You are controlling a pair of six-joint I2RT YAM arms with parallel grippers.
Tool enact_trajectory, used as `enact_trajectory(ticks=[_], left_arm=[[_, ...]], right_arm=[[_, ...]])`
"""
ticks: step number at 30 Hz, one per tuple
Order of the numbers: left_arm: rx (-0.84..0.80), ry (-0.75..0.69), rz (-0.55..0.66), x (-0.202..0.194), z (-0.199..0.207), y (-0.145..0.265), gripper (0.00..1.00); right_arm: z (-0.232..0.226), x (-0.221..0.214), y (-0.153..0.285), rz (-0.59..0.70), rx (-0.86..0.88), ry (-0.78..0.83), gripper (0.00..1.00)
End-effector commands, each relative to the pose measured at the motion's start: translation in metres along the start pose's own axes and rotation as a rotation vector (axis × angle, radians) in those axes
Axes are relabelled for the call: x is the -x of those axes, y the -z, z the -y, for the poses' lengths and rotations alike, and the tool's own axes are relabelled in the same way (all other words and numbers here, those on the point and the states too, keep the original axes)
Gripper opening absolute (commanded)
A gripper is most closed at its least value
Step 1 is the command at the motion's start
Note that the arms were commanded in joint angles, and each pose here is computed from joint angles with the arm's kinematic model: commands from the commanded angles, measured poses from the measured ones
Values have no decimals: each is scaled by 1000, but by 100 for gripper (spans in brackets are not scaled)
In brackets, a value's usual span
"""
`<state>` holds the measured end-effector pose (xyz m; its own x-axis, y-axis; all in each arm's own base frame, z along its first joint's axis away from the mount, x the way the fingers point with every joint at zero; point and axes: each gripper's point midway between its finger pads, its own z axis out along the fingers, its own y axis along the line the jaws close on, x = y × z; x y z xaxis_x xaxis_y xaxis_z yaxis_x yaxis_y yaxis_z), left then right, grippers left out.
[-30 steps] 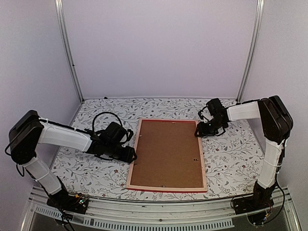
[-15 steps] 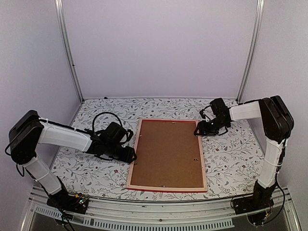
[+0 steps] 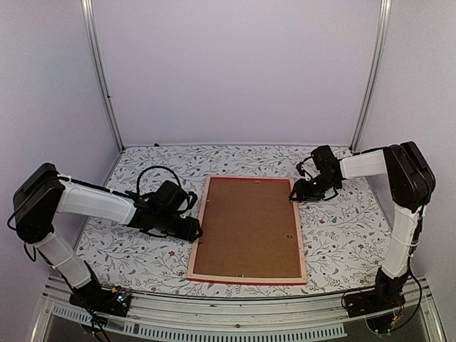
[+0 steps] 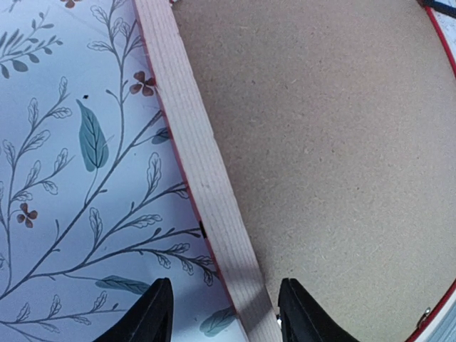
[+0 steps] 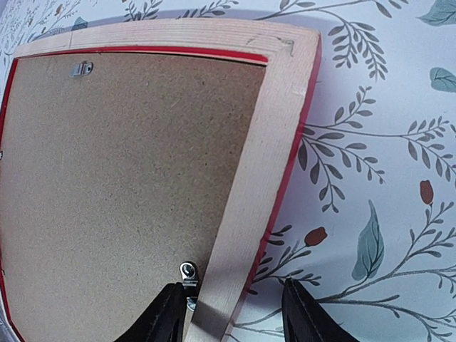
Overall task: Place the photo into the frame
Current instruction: Press the fastener onto the backboard.
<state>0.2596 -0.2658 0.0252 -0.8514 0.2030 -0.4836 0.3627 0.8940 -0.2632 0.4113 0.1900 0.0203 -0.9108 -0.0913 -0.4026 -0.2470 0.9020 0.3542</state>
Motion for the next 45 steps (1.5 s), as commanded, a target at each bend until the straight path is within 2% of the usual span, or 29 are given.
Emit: enact_trajectory(ticks=[1, 16, 29, 40, 45], left_arm=[[4, -17, -3, 0, 2, -2, 54], [8, -16, -12, -2, 2, -4, 54], [11, -14, -17, -5, 0, -5, 54], [13, -12, -20, -8, -1, -7, 54], [14, -14, -22, -8, -2, -7, 54]], right_arm=[[22, -31, -4, -98, -96, -18, 49], [23, -35, -4, -81, -144, 15, 45], [35, -35, 2, -68, -255, 48, 43], [29, -41, 1, -64, -277, 138, 41], [39, -43, 3, -61, -343, 143, 41]])
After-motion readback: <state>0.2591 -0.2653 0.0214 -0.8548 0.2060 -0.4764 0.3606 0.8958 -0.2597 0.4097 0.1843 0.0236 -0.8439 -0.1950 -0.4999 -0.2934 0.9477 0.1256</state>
